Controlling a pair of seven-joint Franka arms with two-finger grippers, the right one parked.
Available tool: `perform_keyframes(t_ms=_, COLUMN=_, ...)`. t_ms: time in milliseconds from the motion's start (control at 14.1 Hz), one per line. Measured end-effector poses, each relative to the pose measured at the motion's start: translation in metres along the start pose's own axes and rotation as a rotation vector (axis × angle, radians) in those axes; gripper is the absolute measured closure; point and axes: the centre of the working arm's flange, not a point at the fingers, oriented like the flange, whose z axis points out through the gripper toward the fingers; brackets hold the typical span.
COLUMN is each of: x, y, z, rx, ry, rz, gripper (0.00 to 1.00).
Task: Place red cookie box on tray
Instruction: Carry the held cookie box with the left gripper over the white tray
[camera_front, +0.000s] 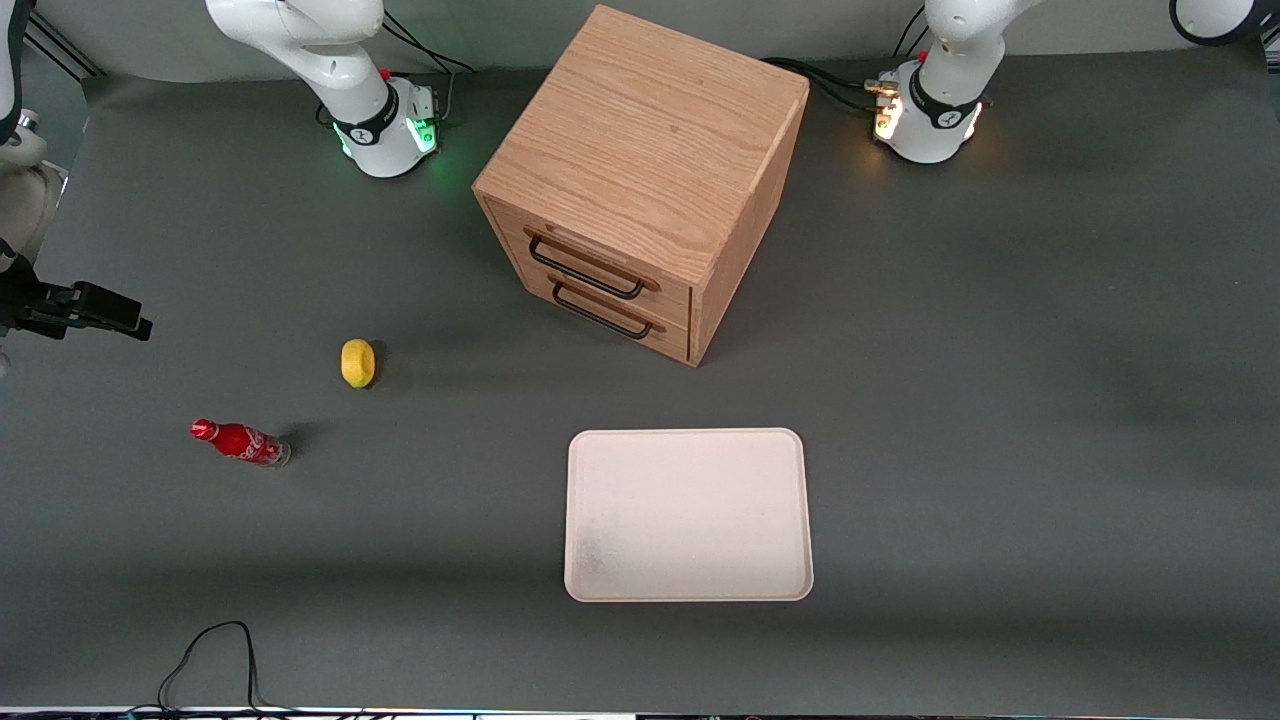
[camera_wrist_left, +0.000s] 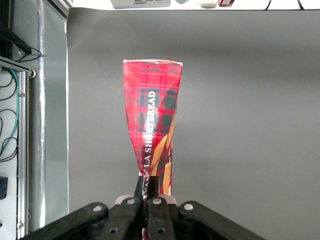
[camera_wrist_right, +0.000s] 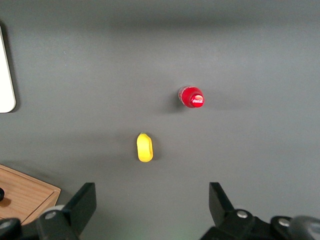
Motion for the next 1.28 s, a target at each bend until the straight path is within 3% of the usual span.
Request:
perform_keyframes(t_ms=213, x=-0.004, y=0.011, z=-0.023, rx=0.002, ry=0.007, rz=0.015, gripper=0.98)
perform_keyframes(t_ms=497, x=0.021, y=0.083, z=-0.035, rx=-0.034, ry=-0.019, rz=0.103, gripper=0.98)
perform_keyframes(t_ms=923, x=0.080, y=0.310, z=-0.024, rx=-0.081, ry=-0.065, rz=0.100, gripper=0.98)
perform_keyframes(t_ms=1279, x=0.075, y=0.508, z=-0.001, rx=-0.045, ry=-0.120, rz=0.035, gripper=0.98)
